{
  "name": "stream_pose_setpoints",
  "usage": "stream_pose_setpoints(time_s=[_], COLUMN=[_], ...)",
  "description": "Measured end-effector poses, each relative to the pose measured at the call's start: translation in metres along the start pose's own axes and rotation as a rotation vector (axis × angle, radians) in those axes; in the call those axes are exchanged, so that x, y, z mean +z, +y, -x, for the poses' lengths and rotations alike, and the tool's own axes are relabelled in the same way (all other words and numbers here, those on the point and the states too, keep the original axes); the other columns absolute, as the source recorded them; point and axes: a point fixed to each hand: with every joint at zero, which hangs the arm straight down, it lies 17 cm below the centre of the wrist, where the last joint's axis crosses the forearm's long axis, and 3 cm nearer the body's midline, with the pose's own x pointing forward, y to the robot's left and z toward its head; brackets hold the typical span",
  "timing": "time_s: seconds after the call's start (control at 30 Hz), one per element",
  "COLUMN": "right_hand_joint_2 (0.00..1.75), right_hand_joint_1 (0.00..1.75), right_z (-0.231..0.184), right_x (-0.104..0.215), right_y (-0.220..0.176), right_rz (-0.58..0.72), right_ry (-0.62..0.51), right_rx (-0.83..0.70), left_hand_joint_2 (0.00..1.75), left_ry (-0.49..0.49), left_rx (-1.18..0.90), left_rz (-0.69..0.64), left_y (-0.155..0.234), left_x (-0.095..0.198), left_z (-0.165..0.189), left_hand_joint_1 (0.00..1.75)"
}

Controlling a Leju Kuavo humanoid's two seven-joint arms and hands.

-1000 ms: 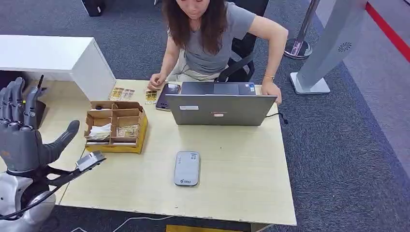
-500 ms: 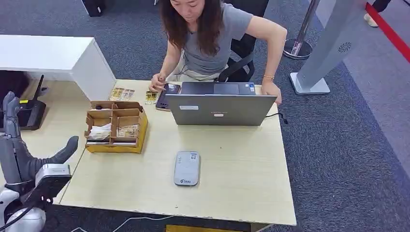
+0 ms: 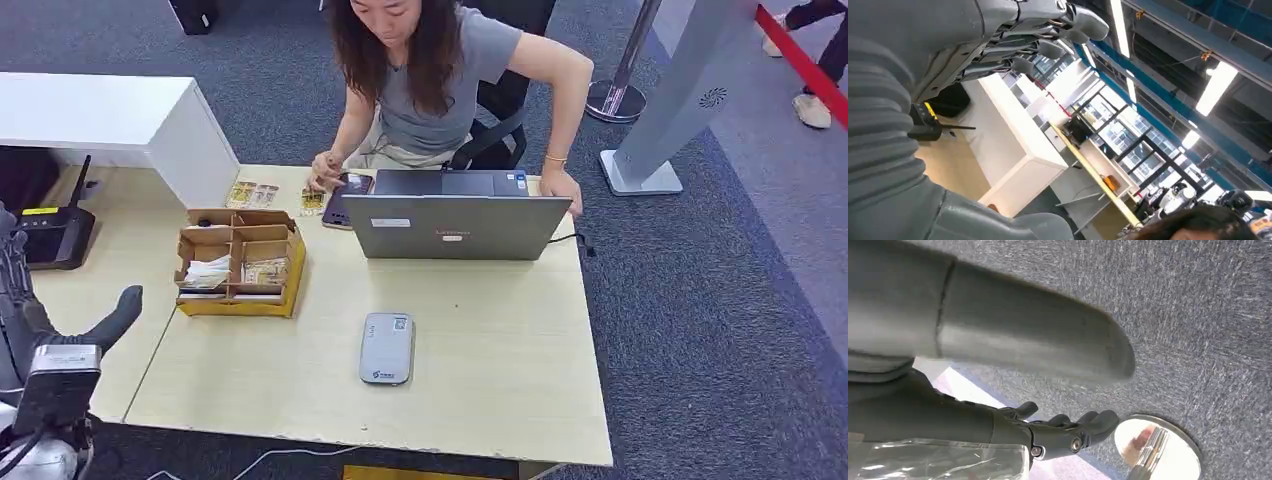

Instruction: Pass the card to the sensor for recognition and then transmit it.

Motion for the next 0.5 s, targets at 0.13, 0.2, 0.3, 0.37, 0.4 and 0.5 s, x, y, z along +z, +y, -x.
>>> stream_pose_setpoints(time_s=[0.13, 0.2, 0.3, 0.37, 0.4, 0.5], right_hand_joint_2=[1.75, 1.75, 1.75, 1.75, 1.75, 1.75], right_hand_joint_1=[0.00, 0.00, 0.00, 0.00, 0.00, 0.00], right_z=[-0.0006, -0.0007, -0.0011, -0.0017, -0.0020, -0.0027], right_x=[-0.0002, -0.0002, 0.0000, 0.0000, 0.0000, -0.0002], right_y=[-0.0009, -0.0008, 0.0001, 0.0009, 0.0009, 0.0007], right_rz=[0.004, 0.004, -0.001, -0.006, -0.006, -0.006], right_ry=[-0.003, -0.003, -0.006, -0.007, -0.008, -0.009], right_rx=[0.001, 0.000, -0.002, -0.002, -0.002, -0.003], left_hand_joint_2=[1.75, 1.75, 1.75, 1.75, 1.75, 1.75], left_ry=[0.008, 0.008, 0.010, 0.010, 0.011, 0.017], left_rx=[0.001, 0.001, -0.002, -0.002, -0.001, -0.005], left_rz=[-0.003, -0.004, -0.002, 0.007, 0.012, 0.016], left_y=[0.0022, 0.0029, 0.0047, 0.0038, 0.0033, 0.0041], left_x=[0.0014, 0.0015, 0.0013, 0.0014, 0.0013, 0.0009], left_z=[0.0019, 0.0021, 0.0032, 0.0034, 0.0037, 0.0053], left_hand_joint_1=[0.00, 0.00, 0.00, 0.00, 0.00, 0.00])
